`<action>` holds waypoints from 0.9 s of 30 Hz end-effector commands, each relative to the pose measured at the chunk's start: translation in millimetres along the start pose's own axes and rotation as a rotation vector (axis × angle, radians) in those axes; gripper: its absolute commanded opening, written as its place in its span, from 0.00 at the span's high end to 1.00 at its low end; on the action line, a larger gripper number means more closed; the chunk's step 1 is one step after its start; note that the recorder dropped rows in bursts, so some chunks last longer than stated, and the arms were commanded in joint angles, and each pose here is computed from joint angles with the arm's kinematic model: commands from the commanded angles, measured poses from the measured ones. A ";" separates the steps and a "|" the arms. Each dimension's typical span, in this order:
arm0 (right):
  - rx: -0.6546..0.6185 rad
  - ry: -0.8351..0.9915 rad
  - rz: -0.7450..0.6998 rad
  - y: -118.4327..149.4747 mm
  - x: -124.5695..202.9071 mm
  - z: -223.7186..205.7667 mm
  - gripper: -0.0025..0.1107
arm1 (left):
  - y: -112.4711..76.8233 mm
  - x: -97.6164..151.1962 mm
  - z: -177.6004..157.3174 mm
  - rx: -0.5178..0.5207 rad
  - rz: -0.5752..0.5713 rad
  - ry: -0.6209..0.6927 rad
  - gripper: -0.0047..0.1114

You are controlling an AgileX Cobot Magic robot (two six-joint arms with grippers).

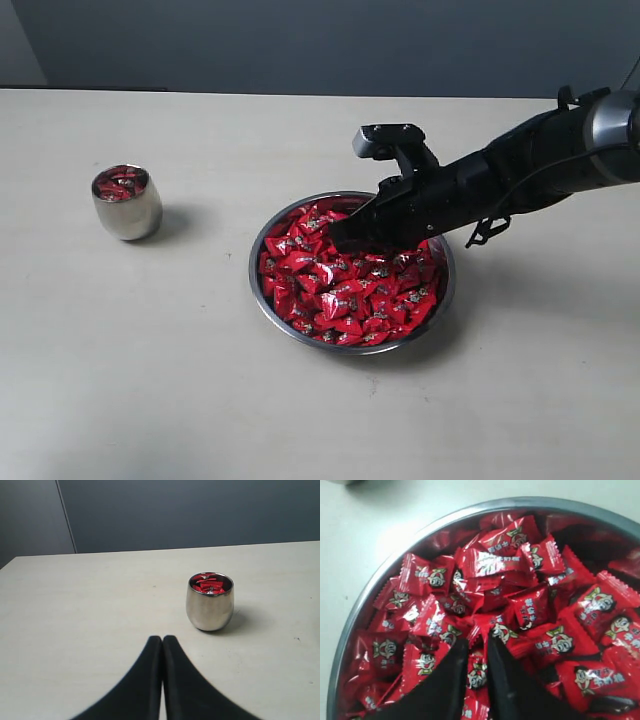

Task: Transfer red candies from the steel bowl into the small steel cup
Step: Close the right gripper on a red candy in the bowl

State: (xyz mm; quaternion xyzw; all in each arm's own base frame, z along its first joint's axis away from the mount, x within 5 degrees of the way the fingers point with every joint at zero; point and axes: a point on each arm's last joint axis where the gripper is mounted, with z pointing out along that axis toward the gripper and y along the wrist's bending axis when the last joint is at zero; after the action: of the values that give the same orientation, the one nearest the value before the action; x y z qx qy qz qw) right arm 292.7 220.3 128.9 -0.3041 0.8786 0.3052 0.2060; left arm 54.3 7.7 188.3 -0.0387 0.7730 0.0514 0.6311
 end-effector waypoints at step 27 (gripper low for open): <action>0.052 0.003 0.112 -12.8 1.4 13.8 0.62 | -0.1 0.9 0.0 0.000 -0.005 -0.002 0.96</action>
State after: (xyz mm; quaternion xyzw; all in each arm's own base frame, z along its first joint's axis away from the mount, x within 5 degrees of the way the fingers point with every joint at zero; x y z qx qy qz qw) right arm 301.2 220.4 113.3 -0.2597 0.9006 0.2892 0.1944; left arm 54.3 7.7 188.3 -0.0387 0.7730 0.0514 0.6311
